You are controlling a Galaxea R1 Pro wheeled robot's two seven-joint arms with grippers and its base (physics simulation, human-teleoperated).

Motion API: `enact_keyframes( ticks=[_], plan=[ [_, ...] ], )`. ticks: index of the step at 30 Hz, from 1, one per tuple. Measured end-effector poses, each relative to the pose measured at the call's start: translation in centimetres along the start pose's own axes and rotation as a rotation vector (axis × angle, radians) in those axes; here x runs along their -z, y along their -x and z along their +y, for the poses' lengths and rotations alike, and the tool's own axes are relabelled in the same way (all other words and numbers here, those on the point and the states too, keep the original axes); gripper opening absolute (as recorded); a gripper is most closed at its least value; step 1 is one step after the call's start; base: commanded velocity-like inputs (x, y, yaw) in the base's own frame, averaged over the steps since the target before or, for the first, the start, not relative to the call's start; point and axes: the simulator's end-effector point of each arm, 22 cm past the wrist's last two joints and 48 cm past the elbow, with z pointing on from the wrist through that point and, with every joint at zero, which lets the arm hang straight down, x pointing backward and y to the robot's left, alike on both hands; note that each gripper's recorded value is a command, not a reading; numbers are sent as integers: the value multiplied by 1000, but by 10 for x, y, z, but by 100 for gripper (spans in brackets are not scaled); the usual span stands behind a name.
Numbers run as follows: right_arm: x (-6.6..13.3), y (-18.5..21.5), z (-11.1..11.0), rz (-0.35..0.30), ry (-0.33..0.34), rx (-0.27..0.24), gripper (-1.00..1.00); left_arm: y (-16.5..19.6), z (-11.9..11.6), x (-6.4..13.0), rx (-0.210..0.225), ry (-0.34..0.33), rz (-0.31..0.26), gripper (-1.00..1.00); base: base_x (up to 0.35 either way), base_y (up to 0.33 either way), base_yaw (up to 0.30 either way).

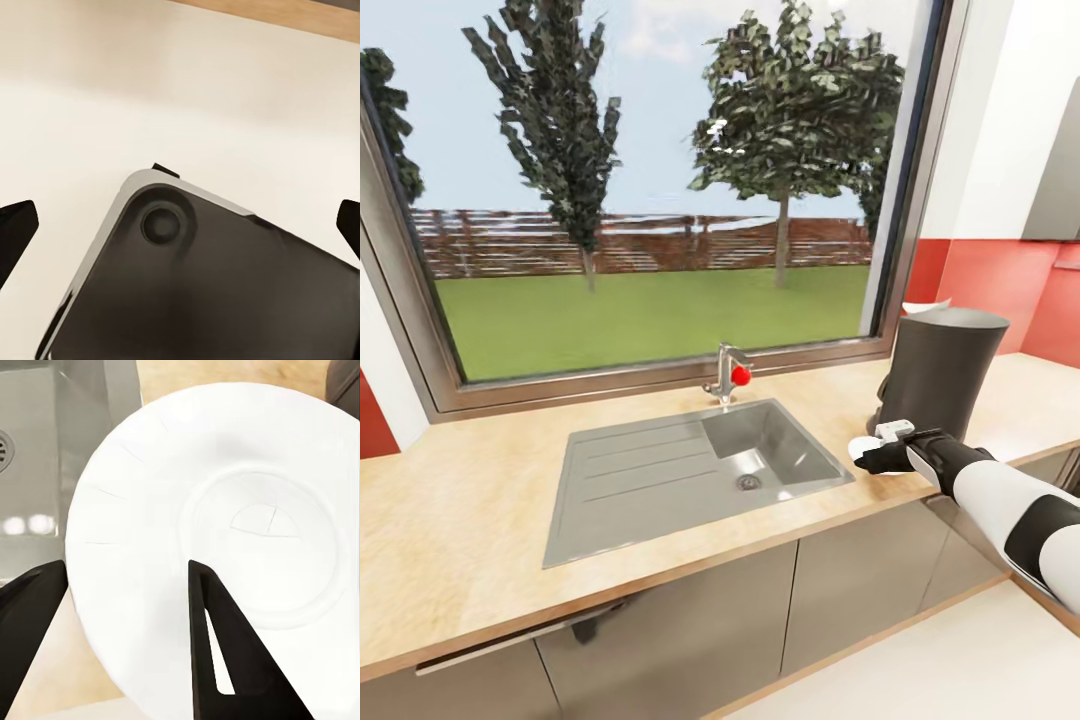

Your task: Set up a coffee station on the kitchen countertop: keep the coffee maker on the countertop, move the bottle of coffee from the kitchen shelf to the counter next to the coffee maker, place a paper coffee filter on top of the coffee maker, put the saucer next to the coffee maker with the coffee cup on the saucer, and place the electric kettle next to the coffee maker.

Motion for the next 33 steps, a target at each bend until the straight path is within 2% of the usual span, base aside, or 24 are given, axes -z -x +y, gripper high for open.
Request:
enact_keyframes(
  ticks=[13,20,33],
  plan=[
    [-13,-11,1,0,-1,2,-100,-5,0,-16,1,0,0,100,0,0,0],
    [-20,-20,-1,19,-21,59,-100,-8,1,-25,1,1,-1,100,0,0,0],
    [-33,-33,2,22,-23,69,-100,-15,3,-42,3,1,-1,100,0,0,0]
  ],
)
